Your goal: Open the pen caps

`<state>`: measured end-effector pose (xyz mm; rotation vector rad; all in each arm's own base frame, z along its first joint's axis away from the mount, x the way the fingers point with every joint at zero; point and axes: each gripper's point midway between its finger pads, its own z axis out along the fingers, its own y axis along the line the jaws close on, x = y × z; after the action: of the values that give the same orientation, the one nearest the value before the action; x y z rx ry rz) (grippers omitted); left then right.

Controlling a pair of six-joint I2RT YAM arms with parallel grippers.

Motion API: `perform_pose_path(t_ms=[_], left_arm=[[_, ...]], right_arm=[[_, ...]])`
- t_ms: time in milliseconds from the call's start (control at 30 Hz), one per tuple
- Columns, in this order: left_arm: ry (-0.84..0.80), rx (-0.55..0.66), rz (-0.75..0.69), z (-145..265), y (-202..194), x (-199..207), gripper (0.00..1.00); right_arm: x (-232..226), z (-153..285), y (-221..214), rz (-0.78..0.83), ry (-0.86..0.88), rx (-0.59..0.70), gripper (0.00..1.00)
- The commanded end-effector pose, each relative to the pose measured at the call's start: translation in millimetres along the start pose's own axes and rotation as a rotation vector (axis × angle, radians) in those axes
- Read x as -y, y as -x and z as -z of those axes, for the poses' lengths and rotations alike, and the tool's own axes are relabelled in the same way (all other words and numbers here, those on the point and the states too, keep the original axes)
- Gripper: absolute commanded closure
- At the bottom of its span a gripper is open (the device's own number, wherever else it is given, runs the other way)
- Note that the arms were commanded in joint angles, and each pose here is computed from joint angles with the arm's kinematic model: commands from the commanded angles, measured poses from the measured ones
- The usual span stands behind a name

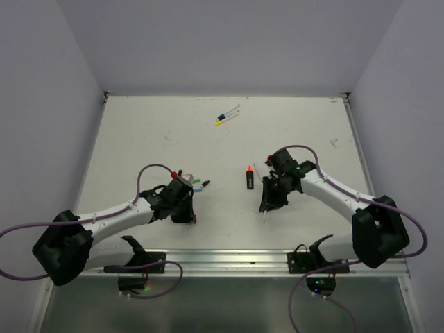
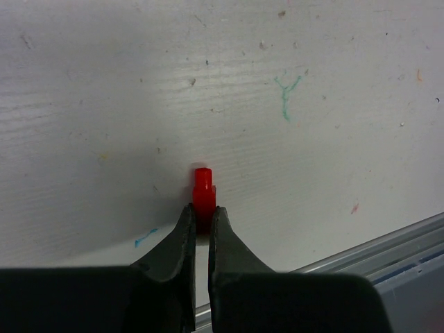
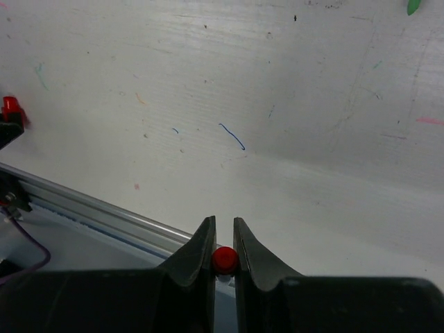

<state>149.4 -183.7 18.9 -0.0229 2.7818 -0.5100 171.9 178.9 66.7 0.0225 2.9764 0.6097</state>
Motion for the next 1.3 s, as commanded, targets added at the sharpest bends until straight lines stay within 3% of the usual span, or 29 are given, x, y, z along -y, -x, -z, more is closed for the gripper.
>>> perform_pose_path(t_ms=[0,233,433,667,800,867,1067,1267], left_arm=[[0.029,0.045,0.006,-6.3,6.8,6.5,0.99],[0.011,0.04,-0.005,-13.5,4.4,15.2,0.9],[0.008,0.033,-0.006,-15.2,2.9,15.7,0.73],[-0.013,0.057,-0.01,-6.4,8.8,21.3,0.57],[-0.02,0.098,-0.034,7.0,19.0,25.3,0.54],[-0.028,0.129,-0.04,14.7,29.6,32.3,0.53],[-0.006,0.243,-0.112,49.2,74.7,54.7,0.51],[-0.034,0.379,-0.349,74.9,146.7,97.3,0.46]], right_arm=[[-1.7,-12.1,12.1,0.007,-0.022,0.026,1.0],[-4.7,-38.2,9.8,0.037,-0.048,-0.026,1.0],[-5.2,-50.9,9.8,0.043,-0.051,-0.051,0.98],[-2.4,-55.5,5.3,0.044,-0.056,-0.075,0.75],[-3.9,-52.9,5.3,0.049,-0.05,-0.072,0.65],[-4.6,-50.6,5.5,0.054,-0.048,-0.07,0.59],[-13.8,-31.5,12.9,0.069,-0.036,-0.028,0.56],[-35.2,9.3,18.0,0.104,0.016,0.012,0.53]])
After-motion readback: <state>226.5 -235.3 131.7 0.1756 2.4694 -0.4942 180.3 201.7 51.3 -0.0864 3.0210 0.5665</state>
